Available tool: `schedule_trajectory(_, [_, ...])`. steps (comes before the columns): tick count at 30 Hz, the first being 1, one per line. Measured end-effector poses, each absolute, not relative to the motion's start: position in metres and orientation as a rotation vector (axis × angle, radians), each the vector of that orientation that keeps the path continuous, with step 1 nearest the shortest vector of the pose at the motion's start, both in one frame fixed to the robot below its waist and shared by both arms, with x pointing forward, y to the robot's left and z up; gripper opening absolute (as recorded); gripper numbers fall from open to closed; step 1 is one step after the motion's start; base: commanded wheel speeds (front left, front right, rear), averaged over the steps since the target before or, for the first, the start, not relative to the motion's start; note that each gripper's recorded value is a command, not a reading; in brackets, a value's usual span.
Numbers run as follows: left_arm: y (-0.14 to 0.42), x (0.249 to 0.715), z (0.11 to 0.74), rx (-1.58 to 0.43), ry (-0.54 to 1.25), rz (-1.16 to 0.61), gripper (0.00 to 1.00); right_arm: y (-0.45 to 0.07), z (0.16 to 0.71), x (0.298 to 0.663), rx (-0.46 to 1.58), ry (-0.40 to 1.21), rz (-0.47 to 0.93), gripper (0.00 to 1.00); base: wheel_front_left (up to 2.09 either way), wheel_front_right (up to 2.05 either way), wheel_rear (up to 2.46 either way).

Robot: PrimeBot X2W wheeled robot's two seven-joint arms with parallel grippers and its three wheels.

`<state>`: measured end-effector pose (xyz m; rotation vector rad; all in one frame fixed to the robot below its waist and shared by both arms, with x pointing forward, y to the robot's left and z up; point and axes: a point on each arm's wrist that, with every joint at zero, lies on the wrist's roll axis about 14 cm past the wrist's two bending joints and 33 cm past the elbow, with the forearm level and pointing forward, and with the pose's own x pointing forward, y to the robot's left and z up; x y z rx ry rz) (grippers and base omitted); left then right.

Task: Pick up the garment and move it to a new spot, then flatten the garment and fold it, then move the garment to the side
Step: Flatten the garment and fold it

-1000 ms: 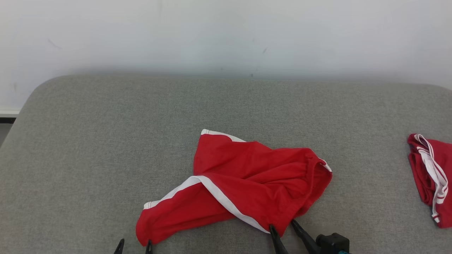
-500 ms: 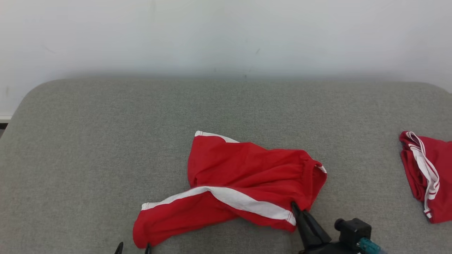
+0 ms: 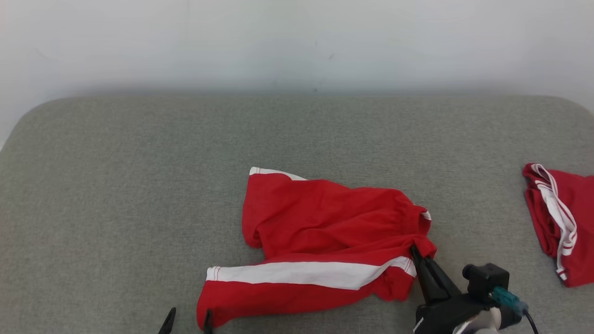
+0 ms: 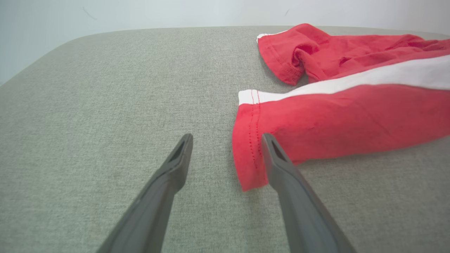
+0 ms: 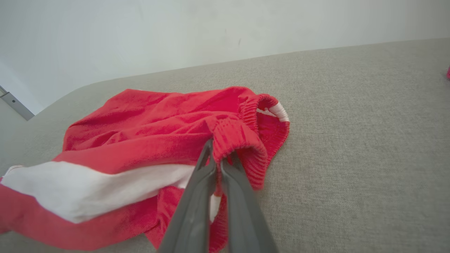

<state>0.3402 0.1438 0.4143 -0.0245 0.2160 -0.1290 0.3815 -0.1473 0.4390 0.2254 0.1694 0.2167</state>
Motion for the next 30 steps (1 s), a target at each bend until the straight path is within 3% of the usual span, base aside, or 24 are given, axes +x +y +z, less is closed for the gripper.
schedule_trajectory(3, [0.144, 0.341, 0.414, -0.027, 0.218, -0.128, 1.0, -0.143, 0.431, 0.393, 0.179, 0.202, 0.245, 0.01, 0.0, 0.0, 0.0])
schedule_trajectory(4, [0.145, 0.342, 0.414, -0.027, 0.217, -0.124, 1.0, -0.141, 0.428, 0.397, 0.16, 0.214, 0.256, 0.07, 0.0, 0.0, 0.0])
schedule_trajectory(7, [0.15, 0.34, 0.411, -0.028, 0.226, -0.107, 1.0, -0.134, 0.422, 0.41, 0.126, 0.238, 0.282, 0.39, 0.0, 0.0, 0.0])
schedule_trajectory(8, [0.152, 0.339, 0.41, -0.028, 0.23, -0.101, 1.0, -0.132, 0.419, 0.413, 0.11, 0.251, 0.292, 0.45, 0.0, 0.0, 0.0])
schedule_trajectory(9, [0.154, 0.339, 0.41, -0.028, 0.233, -0.094, 1.0, -0.13, 0.415, 0.415, 0.096, 0.265, 0.298, 0.87, 0.0, 0.0, 0.0])
schedule_trajectory(10, [0.158, 0.338, 0.409, -0.027, 0.235, -0.076, 1.0, -0.127, 0.404, 0.417, 0.069, 0.301, 0.308, 1.0, 0.0, 0.0, 0.0])
schedule_trajectory(17, [0.166, 0.337, 0.409, -0.032, 0.235, -0.044, 1.0, -0.136, 0.402, 0.425, 0.077, 0.303, 0.264, 1.0, 0.0, 0.0, 0.0])
schedule_trajectory(30, [0.154, 0.348, 0.426, -0.035, 0.176, -0.08, 1.0, -0.199, 0.42, 0.392, 0.054, 0.231, 0.091, 1.0, 0.0, 0.0, 0.0])
